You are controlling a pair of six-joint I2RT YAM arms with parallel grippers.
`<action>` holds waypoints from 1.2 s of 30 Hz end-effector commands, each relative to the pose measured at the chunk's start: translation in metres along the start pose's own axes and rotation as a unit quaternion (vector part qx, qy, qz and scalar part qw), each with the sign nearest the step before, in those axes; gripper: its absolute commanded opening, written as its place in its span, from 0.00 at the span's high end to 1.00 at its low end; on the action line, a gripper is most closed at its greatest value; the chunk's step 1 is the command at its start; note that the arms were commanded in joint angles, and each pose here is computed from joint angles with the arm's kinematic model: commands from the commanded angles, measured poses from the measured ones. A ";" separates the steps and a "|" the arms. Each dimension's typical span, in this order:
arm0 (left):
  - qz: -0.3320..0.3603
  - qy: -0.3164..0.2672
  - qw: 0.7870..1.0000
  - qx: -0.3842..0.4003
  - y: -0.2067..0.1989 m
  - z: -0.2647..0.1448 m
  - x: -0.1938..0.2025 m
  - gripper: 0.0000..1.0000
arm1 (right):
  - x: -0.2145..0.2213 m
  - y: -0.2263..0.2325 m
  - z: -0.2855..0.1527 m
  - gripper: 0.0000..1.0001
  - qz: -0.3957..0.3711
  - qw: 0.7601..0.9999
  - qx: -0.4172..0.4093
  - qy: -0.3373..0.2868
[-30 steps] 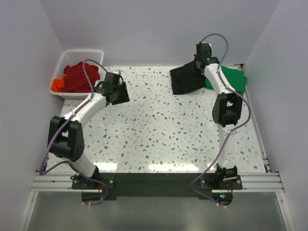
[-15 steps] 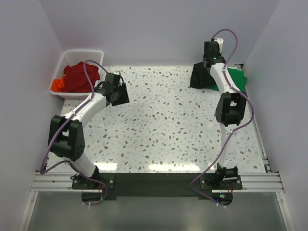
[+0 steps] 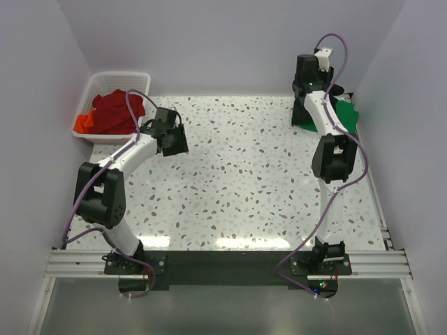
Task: Fold and stack the t-shirts
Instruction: Neatly place the folded tshirt to the corner
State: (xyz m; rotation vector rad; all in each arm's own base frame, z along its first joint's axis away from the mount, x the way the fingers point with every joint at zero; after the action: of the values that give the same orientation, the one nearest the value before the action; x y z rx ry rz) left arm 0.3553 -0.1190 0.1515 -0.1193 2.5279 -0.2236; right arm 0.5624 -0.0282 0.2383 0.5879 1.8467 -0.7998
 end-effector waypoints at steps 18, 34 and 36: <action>-0.007 -0.005 1.000 -0.003 0.001 0.004 -0.011 0.48 | 0.058 -0.035 0.050 1.00 -0.018 0.990 0.135 0.048; -0.008 -0.001 1.000 -0.002 0.000 0.004 -0.010 0.48 | 0.080 -0.052 0.076 0.59 -0.034 0.983 0.159 0.080; -0.009 -0.001 1.000 -0.003 0.000 0.004 -0.010 0.48 | 0.082 -0.053 0.075 0.41 -0.032 0.983 0.159 0.083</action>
State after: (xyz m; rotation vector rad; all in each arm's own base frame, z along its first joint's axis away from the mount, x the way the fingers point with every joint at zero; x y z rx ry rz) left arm 0.3556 -0.1191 0.1389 -0.1205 2.5741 -0.2064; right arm 0.5407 -0.1082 0.1428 0.7491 1.9694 -1.1119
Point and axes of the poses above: each gripper's point midway between its finger pads, its own z axis out along the fingers, its own y axis along the line the jaws close on, x = y × z, the point moved 7 cm from there along -z, back along the fingers, and after that the axes turned 6 degrees about z, right-handed, at the moved point
